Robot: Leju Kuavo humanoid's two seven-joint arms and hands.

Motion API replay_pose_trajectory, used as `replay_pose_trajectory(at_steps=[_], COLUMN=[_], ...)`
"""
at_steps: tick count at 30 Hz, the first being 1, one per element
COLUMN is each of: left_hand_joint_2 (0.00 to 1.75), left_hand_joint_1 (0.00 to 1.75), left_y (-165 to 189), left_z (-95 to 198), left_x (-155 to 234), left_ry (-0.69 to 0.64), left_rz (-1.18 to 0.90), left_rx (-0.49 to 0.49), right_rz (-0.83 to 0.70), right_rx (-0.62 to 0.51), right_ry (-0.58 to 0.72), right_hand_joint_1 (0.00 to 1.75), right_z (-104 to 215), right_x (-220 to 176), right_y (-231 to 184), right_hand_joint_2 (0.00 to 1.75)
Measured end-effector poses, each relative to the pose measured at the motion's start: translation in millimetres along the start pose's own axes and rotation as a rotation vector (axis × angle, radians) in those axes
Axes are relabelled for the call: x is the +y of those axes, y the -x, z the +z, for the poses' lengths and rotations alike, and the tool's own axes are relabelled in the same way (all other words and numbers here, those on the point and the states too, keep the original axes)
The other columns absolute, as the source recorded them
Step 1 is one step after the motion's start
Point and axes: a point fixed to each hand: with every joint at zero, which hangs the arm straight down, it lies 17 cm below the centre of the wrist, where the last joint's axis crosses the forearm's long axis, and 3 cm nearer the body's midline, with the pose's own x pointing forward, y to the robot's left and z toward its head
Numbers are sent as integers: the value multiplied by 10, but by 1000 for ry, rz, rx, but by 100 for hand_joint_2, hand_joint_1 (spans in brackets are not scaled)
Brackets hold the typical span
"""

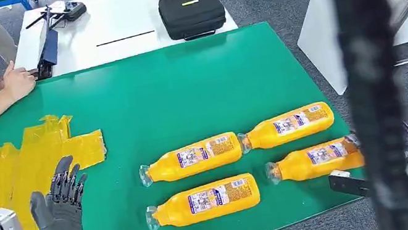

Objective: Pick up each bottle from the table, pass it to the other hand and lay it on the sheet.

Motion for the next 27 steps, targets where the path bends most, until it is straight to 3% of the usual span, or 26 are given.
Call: replay_pose_trajectory(at_steps=[10,27], left_hand_joint_2=[0,0], left_hand_joint_1=[0,0], left_y=[8,22], left_z=[-58,-77], left_x=[24,47], left_ry=[-8,-19], left_rz=[-5,-8], left_rx=[0,6], right_rz=[-6,-44], right_rx=[26,19], right_ry=[-48,-38], right_hand_joint_1=[0,0], right_z=[-97,-250], right_x=[261,271], right_y=[100,-101], right_hand_joint_2=[175,175])
